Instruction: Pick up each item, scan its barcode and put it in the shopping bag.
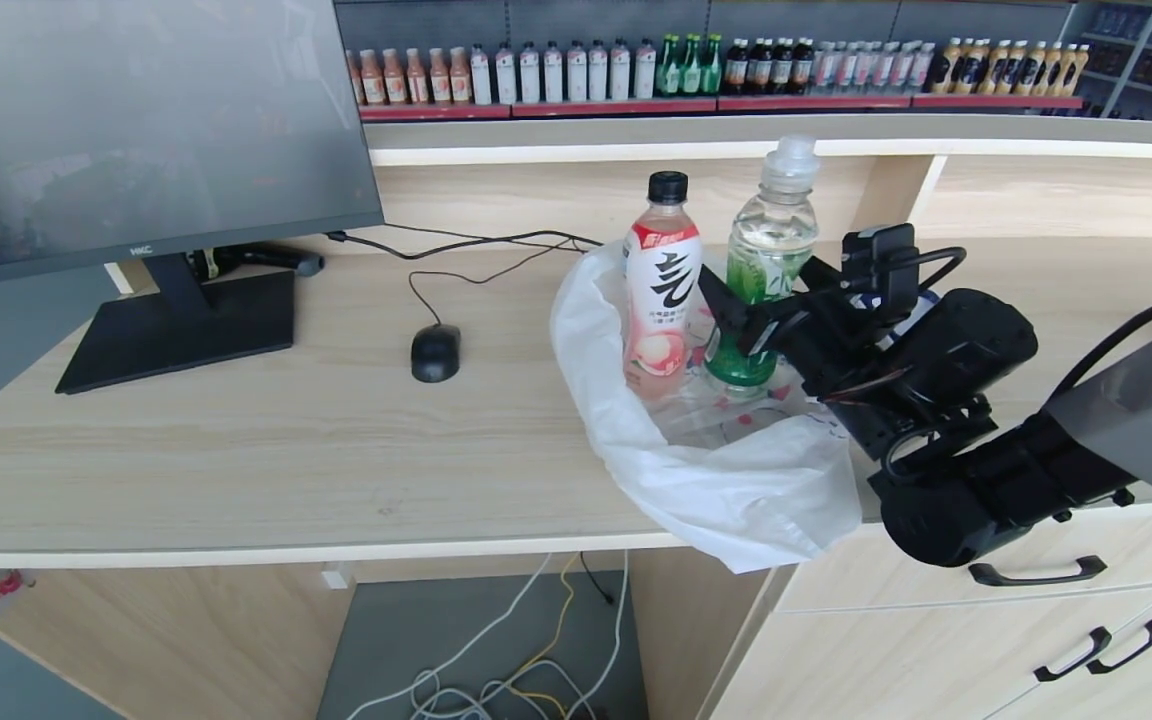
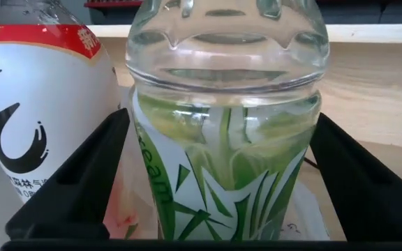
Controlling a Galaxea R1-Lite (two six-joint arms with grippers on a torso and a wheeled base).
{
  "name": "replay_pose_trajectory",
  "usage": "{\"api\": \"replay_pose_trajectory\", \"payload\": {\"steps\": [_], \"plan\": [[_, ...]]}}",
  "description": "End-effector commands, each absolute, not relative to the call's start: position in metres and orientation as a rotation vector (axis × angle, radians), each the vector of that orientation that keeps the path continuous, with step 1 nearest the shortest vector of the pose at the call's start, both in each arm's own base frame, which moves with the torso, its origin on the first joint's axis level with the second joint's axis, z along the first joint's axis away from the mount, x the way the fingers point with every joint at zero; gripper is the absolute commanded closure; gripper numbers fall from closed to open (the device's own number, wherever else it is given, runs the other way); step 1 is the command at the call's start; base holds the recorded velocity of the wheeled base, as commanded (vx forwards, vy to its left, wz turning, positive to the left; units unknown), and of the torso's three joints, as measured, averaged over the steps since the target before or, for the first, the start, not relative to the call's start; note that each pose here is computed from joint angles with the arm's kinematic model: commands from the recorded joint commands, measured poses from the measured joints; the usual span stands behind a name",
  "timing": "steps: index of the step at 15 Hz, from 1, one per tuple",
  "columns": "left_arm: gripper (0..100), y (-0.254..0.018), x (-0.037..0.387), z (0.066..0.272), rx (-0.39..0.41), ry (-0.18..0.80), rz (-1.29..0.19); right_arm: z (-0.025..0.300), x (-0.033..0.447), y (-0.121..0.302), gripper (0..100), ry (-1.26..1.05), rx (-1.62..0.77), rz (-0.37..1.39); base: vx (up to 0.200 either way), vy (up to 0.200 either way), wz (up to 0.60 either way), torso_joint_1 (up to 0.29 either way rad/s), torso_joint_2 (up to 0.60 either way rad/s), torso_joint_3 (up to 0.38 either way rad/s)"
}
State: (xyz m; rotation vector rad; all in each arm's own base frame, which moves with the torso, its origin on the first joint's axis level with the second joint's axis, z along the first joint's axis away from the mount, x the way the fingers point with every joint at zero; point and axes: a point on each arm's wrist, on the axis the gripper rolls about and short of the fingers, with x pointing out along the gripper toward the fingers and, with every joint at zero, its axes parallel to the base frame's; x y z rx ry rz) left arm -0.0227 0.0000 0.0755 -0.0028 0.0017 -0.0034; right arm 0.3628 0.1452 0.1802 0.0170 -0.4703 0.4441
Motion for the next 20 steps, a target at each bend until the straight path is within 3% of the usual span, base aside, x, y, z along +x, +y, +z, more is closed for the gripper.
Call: {"api": "replay_pose_trajectory", "payload": {"steps": [1,20], "plan": [[0,0.0,-0.023,0.076,-0.003,0.002,-0.003,0.181,0.359,0.144,0,-0.468,0.016,0.444,0.0,0.0,0.0,0.0,0.0,0.0],[0,0.0,-0.023,0.076,-0.003,0.002,-0.003,0.213,0.283,0.111,0,-0.466,0.01,0.433,0.0,0.0,0.0,0.0,0.0,0.0]]}}
